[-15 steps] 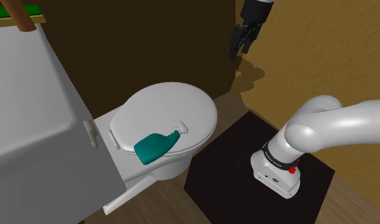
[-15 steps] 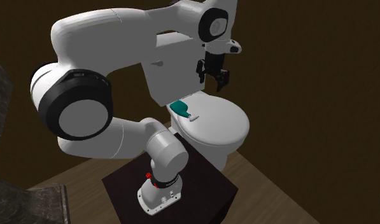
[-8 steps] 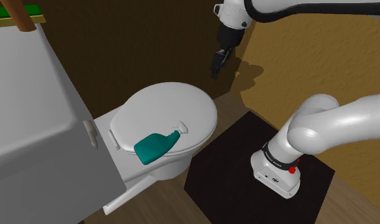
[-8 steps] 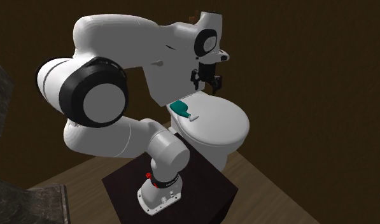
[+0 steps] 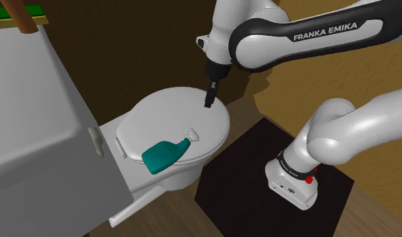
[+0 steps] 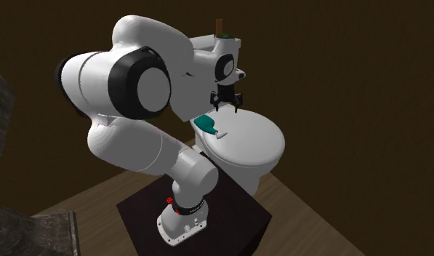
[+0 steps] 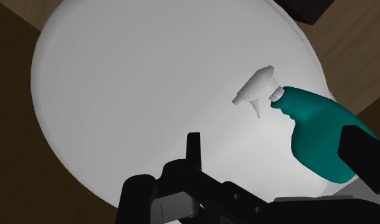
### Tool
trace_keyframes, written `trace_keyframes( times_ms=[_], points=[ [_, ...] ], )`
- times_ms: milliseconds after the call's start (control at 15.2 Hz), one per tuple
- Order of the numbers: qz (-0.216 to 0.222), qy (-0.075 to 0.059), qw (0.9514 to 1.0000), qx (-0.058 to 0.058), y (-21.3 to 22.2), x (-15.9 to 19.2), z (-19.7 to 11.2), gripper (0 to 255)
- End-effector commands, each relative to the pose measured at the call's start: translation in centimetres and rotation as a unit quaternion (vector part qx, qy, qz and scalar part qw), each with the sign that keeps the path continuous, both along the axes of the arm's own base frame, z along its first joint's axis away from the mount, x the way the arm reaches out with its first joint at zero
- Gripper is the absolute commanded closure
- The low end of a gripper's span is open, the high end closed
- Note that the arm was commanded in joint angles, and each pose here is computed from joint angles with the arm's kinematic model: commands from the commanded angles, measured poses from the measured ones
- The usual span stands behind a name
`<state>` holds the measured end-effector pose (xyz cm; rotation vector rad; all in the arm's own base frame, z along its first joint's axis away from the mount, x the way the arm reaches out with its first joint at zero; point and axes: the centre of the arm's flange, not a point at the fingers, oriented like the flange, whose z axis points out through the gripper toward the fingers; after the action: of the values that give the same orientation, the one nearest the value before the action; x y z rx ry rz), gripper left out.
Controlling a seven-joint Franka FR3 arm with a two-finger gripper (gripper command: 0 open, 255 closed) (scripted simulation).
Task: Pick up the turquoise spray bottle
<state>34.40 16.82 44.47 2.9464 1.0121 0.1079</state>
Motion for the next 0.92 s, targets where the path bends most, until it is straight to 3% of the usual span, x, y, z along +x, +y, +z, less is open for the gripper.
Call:
trace_keyframes(
  times_ms=[0, 198, 396, 594, 858],
  points=[
    [0.040, -0.008, 0.9992, -0.005, 1.7, 0.1, -2.0, 0],
    [0.097, -0.018, 0.9950, -0.014, 4.3, -0.1, -5.1, 0],
    [0.154, -0.028, 0.9874, -0.022, 6.8, -0.5, -8.3, 0],
    [0.211, -0.037, 0.9763, -0.031, 9.2, -1.0, -11.5, 0],
    [0.285, -0.050, 0.9562, -0.042, 12.2, -2.2, -15.8, 0]
  ],
)
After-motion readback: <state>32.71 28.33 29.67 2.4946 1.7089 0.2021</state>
